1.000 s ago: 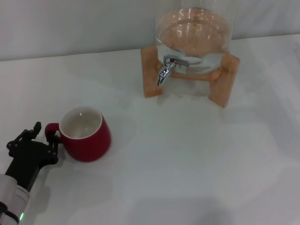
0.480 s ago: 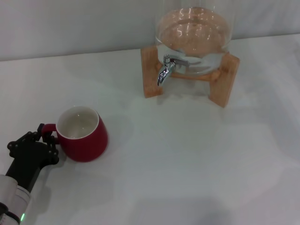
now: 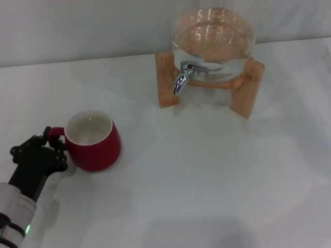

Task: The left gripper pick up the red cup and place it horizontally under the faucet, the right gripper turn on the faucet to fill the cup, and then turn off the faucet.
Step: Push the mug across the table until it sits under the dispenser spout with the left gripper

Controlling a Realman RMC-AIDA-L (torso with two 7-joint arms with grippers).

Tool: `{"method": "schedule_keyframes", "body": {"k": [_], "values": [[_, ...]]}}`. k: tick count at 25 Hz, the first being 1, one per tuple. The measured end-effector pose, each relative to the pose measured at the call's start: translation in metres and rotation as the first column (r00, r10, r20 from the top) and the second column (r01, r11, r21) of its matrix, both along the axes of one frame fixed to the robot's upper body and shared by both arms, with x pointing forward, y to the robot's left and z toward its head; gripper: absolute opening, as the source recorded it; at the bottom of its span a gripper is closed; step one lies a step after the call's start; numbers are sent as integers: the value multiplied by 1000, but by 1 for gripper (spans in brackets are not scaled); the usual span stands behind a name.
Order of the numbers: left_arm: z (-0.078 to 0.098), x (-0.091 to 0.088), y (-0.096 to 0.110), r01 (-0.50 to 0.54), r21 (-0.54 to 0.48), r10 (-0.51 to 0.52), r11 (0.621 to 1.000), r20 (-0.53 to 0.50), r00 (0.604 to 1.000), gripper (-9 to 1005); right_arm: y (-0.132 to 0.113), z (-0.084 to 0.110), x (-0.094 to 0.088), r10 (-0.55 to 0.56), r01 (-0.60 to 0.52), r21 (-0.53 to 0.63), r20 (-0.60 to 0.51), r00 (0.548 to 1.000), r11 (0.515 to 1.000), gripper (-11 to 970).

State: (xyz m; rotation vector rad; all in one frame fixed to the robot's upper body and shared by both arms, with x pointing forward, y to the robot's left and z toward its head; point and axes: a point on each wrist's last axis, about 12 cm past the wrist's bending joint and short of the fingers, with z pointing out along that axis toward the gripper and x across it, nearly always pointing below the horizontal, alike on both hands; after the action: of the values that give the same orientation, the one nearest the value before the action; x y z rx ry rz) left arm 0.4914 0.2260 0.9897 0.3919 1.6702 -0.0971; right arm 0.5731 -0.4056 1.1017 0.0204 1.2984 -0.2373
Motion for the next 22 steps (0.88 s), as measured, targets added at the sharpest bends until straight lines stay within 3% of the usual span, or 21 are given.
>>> {"method": "schedule_keyframes", "body": {"k": [12,22], "values": [[9,15,-15,67,6,-67,998,25,997,97,4,-1,2,11,-11,3,-3,1000,1000,641],[17,35,-41,179,33,-179,983,-11,984,96,4,-3,-2,13,-13,13,1,1000,1000,641]]}}
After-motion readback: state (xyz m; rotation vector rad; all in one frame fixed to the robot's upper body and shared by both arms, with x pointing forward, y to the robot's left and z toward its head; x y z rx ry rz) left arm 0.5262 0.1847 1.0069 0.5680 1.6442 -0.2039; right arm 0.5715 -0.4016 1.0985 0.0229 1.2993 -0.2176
